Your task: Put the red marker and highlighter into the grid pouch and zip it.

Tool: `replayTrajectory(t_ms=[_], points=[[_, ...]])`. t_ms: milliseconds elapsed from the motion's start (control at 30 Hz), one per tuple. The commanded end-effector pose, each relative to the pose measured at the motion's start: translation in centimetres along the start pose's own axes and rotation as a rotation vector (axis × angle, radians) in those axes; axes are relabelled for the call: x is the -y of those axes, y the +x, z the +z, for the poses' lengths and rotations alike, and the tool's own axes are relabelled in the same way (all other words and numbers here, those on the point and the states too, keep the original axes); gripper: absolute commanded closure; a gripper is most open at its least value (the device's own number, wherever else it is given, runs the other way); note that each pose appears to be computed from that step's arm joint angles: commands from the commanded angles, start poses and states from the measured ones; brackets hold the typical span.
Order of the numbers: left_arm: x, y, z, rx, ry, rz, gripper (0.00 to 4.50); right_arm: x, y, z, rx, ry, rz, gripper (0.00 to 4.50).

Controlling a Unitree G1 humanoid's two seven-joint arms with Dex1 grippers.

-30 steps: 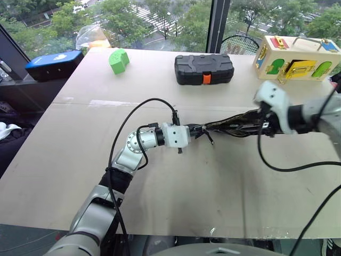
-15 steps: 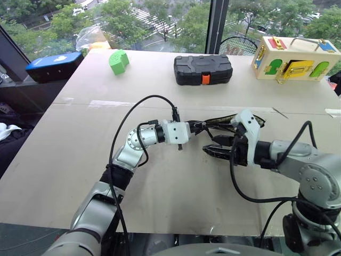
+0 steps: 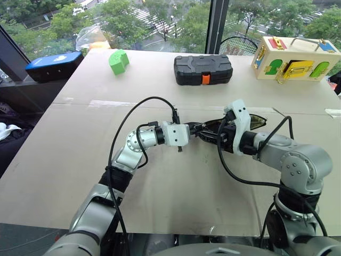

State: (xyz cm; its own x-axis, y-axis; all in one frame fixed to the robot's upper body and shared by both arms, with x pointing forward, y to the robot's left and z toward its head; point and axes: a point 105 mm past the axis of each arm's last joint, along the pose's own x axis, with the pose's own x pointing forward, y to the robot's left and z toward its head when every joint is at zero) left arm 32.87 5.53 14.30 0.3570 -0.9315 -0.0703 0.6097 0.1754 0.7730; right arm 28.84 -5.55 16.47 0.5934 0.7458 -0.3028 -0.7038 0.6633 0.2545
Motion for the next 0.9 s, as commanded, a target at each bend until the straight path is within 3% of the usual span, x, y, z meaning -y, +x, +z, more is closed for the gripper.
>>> replayTrajectory(t_ms=[33,100,200,500,900], points=[[-0.5,0.2,1.3,0.045,0.031,0.017,4.5,-0.8,0.1,1.2,0.049,-0.03,0.029,2.43],[-0.5,0.2,1.3,0.045,0.031,0.017,4.5,-0.8,0.2,1.2,0.051,-0.027,0.032,3.03],[-0.4,0.1,1.3,0.042,0.033,0.015,4.5,-0.9,0.0,1.4,0.06,-0.021,0.04,4.45],[-0.2,-0.3,0.6,0.01,0.035,0.01,4.5,-0.9,-1.4,1.7,0.064,-0.046,0.049,4.48],[-0.2,-1.0,-0.2,-0.025,0.034,0.024,4.5,4.4,-6.3,1.9,0.031,-0.054,-0.172,4.48]])
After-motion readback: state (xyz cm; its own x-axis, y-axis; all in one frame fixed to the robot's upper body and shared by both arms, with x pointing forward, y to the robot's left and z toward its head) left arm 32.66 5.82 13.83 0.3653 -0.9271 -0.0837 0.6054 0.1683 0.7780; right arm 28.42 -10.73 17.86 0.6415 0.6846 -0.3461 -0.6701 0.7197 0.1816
